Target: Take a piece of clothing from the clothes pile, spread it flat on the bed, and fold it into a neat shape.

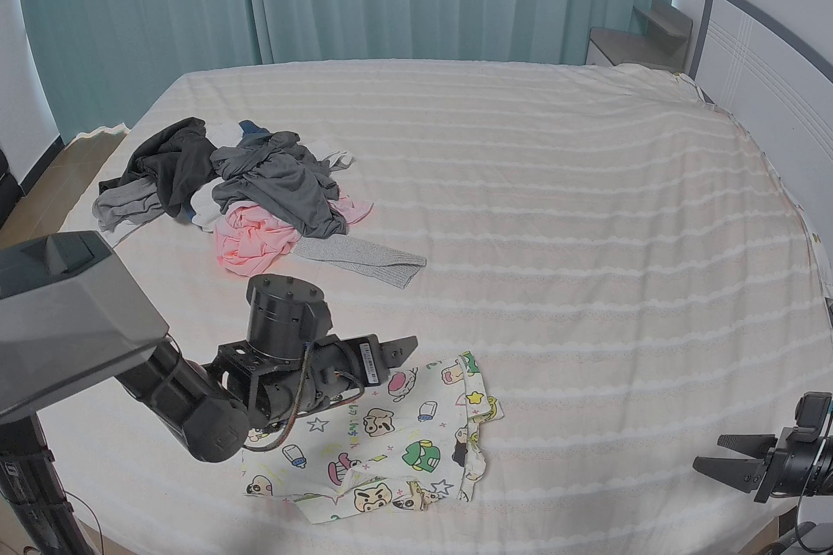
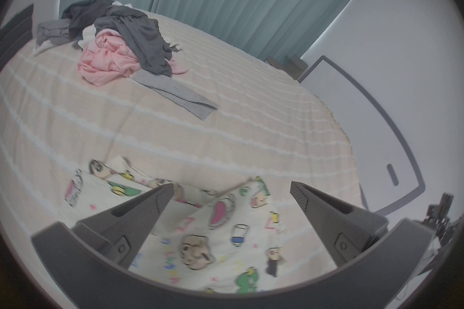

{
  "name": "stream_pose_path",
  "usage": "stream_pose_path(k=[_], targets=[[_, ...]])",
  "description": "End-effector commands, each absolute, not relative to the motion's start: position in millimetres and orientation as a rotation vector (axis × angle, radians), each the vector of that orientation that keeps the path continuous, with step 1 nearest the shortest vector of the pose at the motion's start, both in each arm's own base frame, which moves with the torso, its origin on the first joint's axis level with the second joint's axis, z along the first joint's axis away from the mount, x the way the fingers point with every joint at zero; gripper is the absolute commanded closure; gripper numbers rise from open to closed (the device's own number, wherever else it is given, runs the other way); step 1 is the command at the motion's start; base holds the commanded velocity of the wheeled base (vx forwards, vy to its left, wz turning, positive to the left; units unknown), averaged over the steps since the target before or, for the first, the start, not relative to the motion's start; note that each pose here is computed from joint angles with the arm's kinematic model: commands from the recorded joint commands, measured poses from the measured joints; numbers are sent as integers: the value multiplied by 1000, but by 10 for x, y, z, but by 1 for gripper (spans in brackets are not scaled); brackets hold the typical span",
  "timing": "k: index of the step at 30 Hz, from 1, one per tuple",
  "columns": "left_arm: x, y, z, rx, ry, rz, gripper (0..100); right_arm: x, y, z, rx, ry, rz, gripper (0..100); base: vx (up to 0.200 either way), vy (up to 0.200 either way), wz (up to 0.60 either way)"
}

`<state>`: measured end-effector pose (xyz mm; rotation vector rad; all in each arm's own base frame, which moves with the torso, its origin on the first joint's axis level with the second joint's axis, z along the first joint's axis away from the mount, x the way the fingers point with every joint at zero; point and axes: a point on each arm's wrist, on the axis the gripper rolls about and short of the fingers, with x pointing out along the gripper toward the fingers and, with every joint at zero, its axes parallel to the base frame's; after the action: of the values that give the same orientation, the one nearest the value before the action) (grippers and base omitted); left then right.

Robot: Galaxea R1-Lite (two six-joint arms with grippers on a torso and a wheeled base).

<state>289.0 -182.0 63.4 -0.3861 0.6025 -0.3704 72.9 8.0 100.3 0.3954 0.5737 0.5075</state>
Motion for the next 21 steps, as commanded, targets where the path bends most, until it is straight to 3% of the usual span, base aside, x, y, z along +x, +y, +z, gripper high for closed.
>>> stream_pose_path(k=[1, 10, 16, 21], targets=[[2954, -1585, 535, -337, 638, -338, 0, 754, 83, 1054, 390, 553, 530, 0, 0, 0, 0], [2838, -1360, 616, -323, 656, -366, 0, 843, 249, 1157, 338, 635, 698, 0, 0, 0, 0], [2437, -1177, 914, -557, 662, -352, 0, 1221, 560, 1388, 247, 761, 739, 0, 0, 0, 0], [2177, -1025, 963, -701, 685, -297, 0, 1766, 940, 1218, 219, 893, 793, 0, 0, 0, 0]])
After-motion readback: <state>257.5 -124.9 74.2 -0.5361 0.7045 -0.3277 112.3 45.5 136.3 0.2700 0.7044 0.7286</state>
